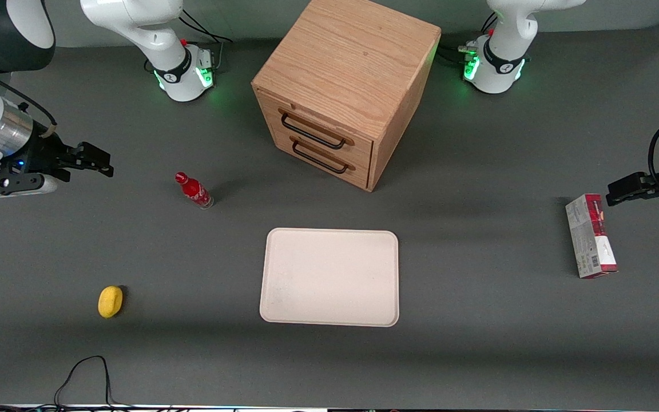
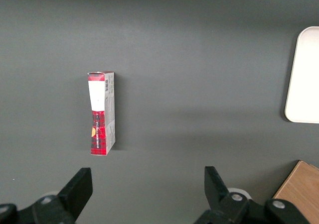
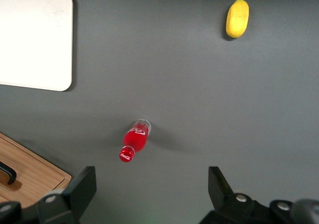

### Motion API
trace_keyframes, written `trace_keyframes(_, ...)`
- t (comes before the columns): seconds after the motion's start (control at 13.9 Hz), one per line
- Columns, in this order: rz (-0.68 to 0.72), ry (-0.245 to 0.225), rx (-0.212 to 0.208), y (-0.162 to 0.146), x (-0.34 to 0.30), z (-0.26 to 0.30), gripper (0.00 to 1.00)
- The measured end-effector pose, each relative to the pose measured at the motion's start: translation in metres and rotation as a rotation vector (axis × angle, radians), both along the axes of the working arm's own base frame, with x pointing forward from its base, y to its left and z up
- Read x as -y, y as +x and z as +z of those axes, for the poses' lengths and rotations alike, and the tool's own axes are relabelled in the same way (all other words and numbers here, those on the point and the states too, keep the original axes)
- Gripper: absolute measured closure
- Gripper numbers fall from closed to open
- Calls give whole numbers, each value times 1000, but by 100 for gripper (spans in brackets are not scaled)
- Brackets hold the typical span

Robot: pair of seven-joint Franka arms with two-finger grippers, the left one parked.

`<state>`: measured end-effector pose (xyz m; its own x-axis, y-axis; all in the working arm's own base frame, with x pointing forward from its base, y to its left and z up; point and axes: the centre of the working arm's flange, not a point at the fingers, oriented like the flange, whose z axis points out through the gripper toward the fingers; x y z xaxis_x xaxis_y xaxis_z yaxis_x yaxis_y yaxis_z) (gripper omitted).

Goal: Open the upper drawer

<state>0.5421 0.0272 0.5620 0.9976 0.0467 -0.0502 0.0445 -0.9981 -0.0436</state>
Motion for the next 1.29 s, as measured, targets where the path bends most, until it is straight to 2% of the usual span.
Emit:
trace_keyframes(0.86, -6, 0, -27, 4, 4, -7, 0)
trace_keyframes(1.15, 2, 51, -54, 5, -9, -9, 0)
trace_keyframes(1.29, 56, 57, -76, 6, -41, -19, 0)
